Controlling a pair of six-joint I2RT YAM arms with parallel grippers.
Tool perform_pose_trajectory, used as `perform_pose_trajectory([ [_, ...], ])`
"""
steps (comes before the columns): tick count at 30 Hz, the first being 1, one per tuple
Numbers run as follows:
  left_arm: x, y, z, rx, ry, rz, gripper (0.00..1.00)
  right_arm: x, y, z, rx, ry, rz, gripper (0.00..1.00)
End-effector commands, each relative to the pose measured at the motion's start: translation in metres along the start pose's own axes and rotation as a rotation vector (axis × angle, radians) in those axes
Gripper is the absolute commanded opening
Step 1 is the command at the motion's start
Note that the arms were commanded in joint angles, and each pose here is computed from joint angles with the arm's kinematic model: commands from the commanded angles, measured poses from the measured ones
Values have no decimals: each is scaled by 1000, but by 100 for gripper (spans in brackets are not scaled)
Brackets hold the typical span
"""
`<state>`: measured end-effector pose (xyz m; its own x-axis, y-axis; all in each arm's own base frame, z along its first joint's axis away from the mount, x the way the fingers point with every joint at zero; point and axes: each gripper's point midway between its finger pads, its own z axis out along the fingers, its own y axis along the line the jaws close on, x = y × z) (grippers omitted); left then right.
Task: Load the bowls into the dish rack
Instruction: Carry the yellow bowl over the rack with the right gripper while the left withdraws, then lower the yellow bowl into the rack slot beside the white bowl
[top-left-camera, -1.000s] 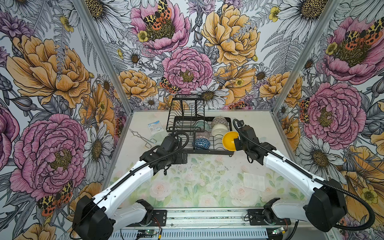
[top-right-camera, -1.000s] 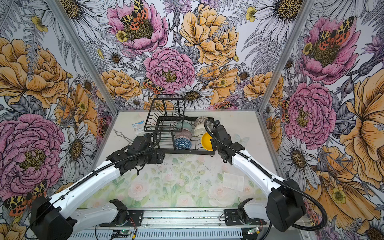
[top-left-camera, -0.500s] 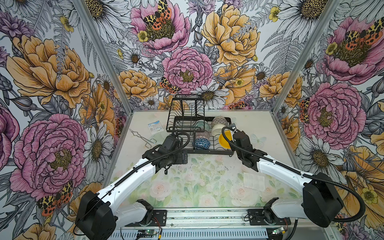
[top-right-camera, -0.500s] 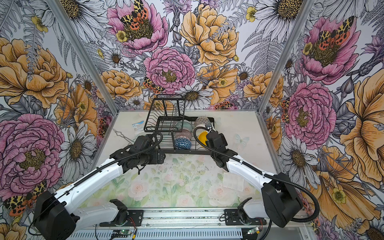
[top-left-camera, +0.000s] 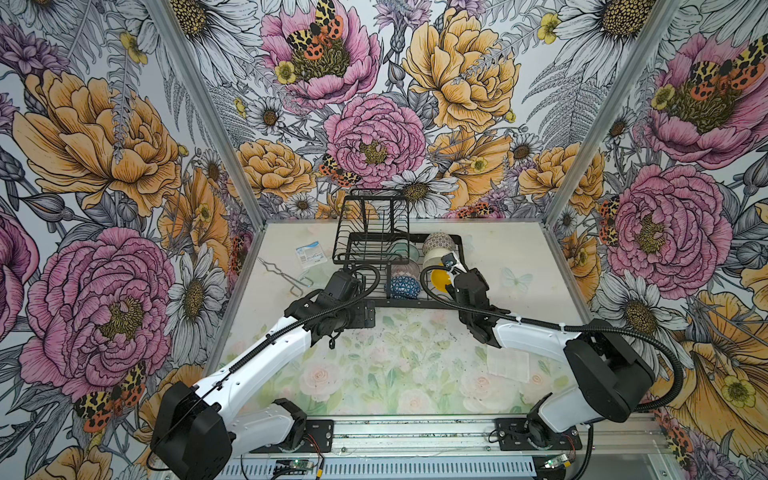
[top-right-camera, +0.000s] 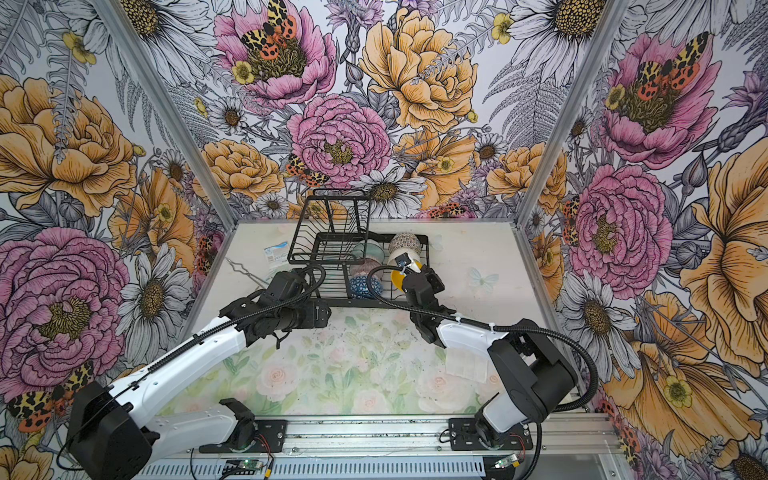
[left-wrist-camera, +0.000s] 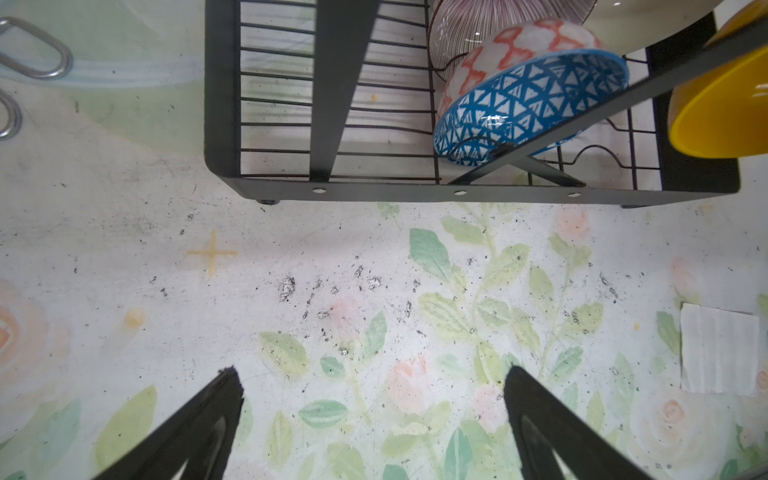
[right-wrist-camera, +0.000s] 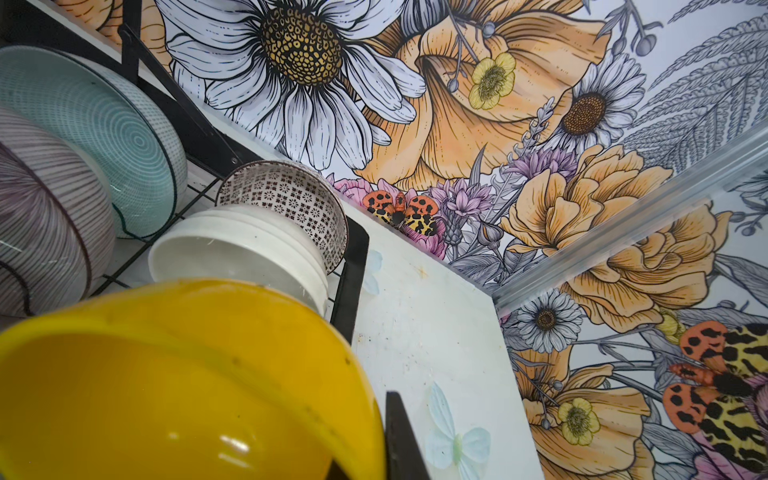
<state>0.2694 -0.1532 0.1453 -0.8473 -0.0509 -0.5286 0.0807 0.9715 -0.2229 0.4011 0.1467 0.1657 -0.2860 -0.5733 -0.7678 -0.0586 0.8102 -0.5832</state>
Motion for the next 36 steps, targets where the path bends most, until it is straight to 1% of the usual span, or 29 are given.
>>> perform_pose_trajectory([
  [1,-6,-1,-2,11,-15,8,99,-17,-8,1,80,-65,3,0],
  [15,-2,0,-1,12,-4,5,99,-9,23,16,153,-88,-200,0],
  [29,0,0,-1,13,-2,6,99,-5,31,24,189,-104,-264,0],
  [36,-1,0,-3,18,-9,5,99,-4,33,29,201,-113,-268,0],
])
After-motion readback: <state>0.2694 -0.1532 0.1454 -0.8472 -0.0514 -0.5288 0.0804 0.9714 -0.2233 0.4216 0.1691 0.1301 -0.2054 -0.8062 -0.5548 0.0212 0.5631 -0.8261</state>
